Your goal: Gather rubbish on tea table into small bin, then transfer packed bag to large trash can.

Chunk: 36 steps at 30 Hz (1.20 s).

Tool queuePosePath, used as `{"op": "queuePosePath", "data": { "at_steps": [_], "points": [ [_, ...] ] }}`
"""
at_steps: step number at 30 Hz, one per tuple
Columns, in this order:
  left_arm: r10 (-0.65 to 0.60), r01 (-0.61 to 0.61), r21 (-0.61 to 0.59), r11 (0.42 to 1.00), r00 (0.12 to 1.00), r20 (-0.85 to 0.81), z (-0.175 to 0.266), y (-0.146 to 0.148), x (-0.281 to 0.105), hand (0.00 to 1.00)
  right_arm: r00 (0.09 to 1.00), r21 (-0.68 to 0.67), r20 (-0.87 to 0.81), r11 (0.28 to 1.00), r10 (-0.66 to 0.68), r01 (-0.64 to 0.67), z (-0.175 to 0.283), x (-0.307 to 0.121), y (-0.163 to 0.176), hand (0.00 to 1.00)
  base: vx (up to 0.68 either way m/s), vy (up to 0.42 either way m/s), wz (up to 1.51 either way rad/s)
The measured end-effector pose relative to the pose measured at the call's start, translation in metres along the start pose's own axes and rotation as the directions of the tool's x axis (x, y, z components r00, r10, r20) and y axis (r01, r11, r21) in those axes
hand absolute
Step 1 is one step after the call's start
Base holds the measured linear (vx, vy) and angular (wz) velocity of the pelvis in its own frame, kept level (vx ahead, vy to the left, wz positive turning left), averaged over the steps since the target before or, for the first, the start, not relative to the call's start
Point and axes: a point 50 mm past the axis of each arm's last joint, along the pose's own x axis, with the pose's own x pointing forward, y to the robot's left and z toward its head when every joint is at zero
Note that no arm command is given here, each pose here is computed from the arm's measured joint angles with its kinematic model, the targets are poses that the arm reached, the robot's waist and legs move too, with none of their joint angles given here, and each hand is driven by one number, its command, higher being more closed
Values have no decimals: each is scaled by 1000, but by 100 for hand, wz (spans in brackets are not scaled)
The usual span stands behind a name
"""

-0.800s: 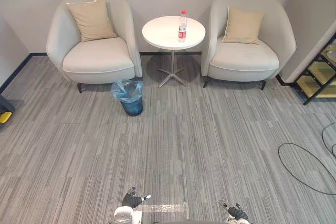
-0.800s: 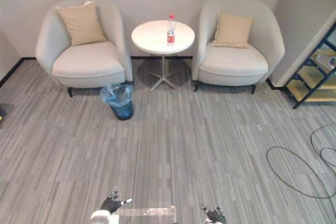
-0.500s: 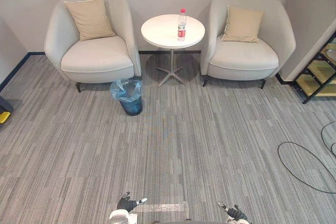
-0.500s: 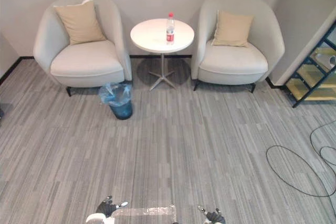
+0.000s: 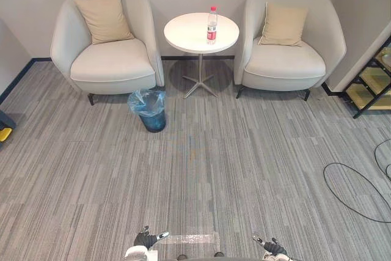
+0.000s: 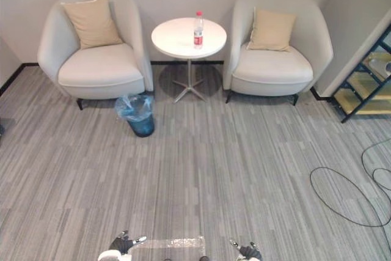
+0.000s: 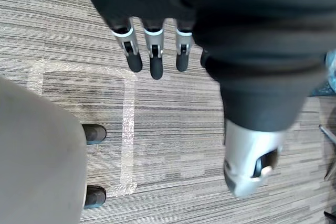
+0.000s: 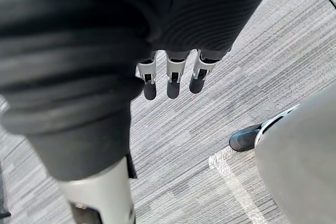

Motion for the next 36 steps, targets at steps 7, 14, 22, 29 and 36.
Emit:
{"op": "queuePosePath", "data": {
  "at_steps": [7,14,22,29,36],
  "points": [
    [-7,7,12,1000,1000,-2,1,-1,1,0,1000,4,-7,1000,-6,6,0,0,-1,0,0,0,1],
    [-20,20,25,999,1000,17,9,-5,2,0,1000,37,9,999,-11,11,4,1,-1,0,-8,-7,0],
    [38,-28,-108,994,994,99,28,5,1,0,997,55,71,998,26,-30,11,-3,7,0,80,-67,-16],
    [27,-15,-109,994,993,112,33,-2,1,0,996,41,81,999,30,-34,17,-1,8,0,377,132,-46],
    [2,0,-27,1000,995,102,36,-4,4,0,997,23,46,998,61,-62,7,-3,18,0,587,252,-29]
  ]
}}
